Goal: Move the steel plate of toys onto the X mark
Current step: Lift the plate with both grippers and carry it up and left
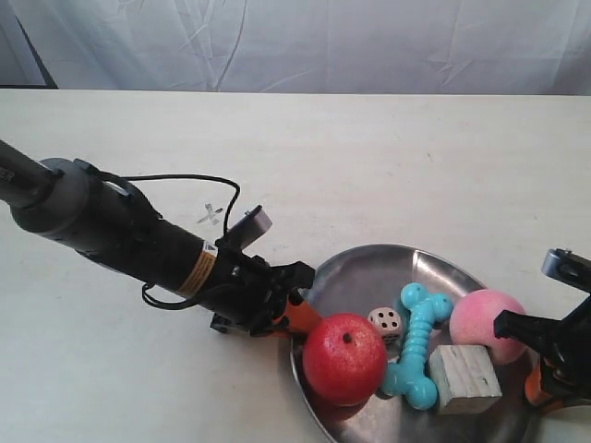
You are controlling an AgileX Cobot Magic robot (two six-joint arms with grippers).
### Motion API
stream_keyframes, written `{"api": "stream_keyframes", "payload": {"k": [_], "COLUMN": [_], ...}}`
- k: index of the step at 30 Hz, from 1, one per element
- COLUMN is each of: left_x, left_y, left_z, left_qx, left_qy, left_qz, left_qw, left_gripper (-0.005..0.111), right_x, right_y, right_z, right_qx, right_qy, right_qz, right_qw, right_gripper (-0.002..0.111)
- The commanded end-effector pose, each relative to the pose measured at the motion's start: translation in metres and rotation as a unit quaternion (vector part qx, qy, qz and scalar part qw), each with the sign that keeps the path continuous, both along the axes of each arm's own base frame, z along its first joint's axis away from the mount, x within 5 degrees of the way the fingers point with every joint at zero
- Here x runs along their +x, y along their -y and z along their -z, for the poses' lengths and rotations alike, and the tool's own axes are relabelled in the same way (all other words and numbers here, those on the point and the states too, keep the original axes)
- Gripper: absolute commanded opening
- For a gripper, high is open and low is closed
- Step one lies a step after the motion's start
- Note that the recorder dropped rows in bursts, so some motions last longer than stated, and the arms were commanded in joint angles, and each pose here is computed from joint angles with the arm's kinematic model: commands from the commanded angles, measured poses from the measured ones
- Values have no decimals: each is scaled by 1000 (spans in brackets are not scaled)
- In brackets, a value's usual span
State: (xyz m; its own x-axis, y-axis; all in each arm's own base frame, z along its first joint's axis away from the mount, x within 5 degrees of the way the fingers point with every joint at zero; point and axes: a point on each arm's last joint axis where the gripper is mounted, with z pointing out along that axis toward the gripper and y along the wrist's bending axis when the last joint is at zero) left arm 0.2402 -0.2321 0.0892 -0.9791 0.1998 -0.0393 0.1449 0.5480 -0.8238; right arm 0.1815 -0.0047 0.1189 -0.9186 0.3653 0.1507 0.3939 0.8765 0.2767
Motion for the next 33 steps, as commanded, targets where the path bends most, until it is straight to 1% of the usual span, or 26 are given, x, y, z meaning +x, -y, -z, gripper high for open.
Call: {"api": "stream_keyframes", "payload": {"k": [1, 3, 6, 11, 12, 15, 16, 17, 18, 21, 25, 28, 31, 33], "left_x": [-1, 3, 14, 38, 44, 60, 65, 69, 74, 85, 99, 107, 117, 122], "left_y": [1, -4, -17, -48, -53, -63, -65, -67, -72, -89, -117, -137, -153, -159], "left_z": [5, 4, 4, -1, -4, -13, -18, -20, -24, -31, -35, -45, -58, -64], "left_qx": [4, 2, -1, -30, -37, -64, -78, -83, -84, -74, -71, -87, -96, -98], "left_qy": [-1, -2, -4, -15, -13, -1, 4, 8, 18, 41, 56, 65, 88, 100], "left_qz": [4, -3, -28, -83, -91, -101, -102, -103, -104, -111, -150, -187, -216, -228], "left_qw": [1000, 1000, 1000, 996, 995, 993, 992, 991, 991, 990, 985, 976, 968, 964], "left_gripper": [0, 0, 0, 0, 0, 0, 0, 0, 0, 0, 0, 0, 0, 0], "right_x": [3, 3, 14, 50, 60, 80, 90, 95, 105, 127, 148, 163, 180, 189], "right_y": [-5, -8, -9, -9, -12, -33, -48, -56, -69, -92, -112, -120, -124, -126], "right_z": [-4, -9, -19, -49, -58, -66, -66, -66, -65, -64, -64, -66, -70, -73], "right_qx": [31, 47, 63, 86, 84, 94, 98, 101, 107, 114, 118, 125, 131, 135], "right_qy": [8, 20, 31, 90, 110, 124, 123, 125, 125, 132, 139, 143, 154, 159], "right_qz": [27, 21, 11, 15, 2, -32, -49, -58, -70, -82, -98, -106, -94, -94], "right_qw": [999, 998, 997, 992, 990, 987, 986, 985, 984, 981, 978, 976, 975, 974], "right_gripper": [0, -1, -1, -1, -1, -1, -1, -1, -1, -1, -1, -1, -1, -1]}}
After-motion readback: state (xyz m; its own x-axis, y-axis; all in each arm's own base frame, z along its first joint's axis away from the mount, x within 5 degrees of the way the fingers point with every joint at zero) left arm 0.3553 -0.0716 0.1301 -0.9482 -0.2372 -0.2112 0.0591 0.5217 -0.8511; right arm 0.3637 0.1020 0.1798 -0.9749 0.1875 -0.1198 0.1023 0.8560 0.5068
